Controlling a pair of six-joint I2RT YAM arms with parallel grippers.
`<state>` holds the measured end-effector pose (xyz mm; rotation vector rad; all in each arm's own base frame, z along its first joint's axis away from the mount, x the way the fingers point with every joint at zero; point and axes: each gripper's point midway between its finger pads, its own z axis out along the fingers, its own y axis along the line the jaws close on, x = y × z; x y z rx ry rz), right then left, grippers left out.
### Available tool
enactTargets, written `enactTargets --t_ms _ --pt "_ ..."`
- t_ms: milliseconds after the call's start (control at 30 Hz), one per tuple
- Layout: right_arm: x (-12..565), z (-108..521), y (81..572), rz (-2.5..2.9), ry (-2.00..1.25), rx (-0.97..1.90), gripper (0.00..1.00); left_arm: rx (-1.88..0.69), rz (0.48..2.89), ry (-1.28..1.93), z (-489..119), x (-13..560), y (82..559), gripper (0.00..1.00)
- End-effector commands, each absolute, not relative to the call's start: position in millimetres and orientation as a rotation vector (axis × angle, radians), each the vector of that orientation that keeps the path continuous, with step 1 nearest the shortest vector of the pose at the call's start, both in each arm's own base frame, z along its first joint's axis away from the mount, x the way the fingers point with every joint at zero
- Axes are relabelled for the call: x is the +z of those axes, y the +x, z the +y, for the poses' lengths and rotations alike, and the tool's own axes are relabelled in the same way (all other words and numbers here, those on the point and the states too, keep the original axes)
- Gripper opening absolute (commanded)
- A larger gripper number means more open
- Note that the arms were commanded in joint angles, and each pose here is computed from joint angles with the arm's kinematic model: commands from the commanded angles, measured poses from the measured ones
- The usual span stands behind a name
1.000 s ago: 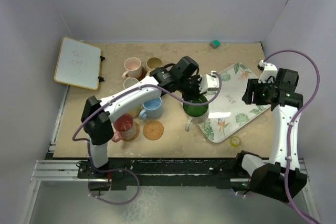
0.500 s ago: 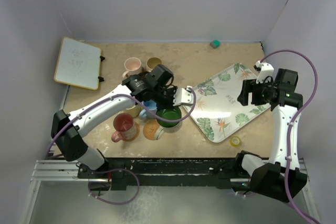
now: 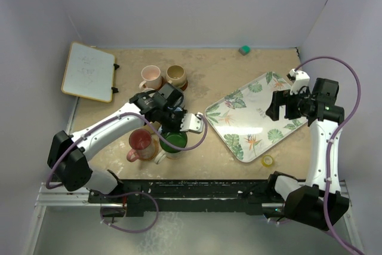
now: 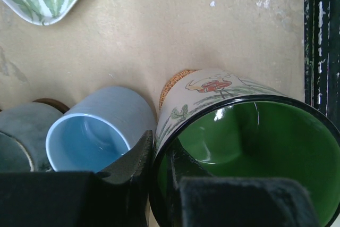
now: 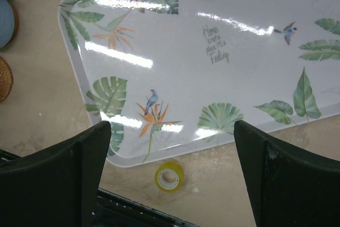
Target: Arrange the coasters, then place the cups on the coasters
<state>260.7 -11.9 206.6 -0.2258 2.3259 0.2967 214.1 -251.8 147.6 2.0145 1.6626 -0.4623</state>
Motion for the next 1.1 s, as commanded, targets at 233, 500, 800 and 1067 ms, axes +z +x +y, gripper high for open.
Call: enactTargets --t_ms 233,500,800,1067 --pt "211.8 -7.3 265.6 2.287 -0.257 0.328 1.00 -0.463 1.496 2.052 -254.4 147.7 227.0 0.03" --pt "208.2 -5.5 264.5 2.297 -0.264 0.346 1.00 -0.494 1.464 2.079 -264.6 138.8 232.1 0.03" --pt "206.8 -4.3 263.8 2.300 -0.268 0.354 1.00 -0.512 1.475 2.119 -264.6 127.0 235.5 0.03" --pt "205.4 -3.9 263.3 2.304 -0.270 0.359 1.00 -0.528 1.486 2.129 -263.5 120.3 238.1 0.03"
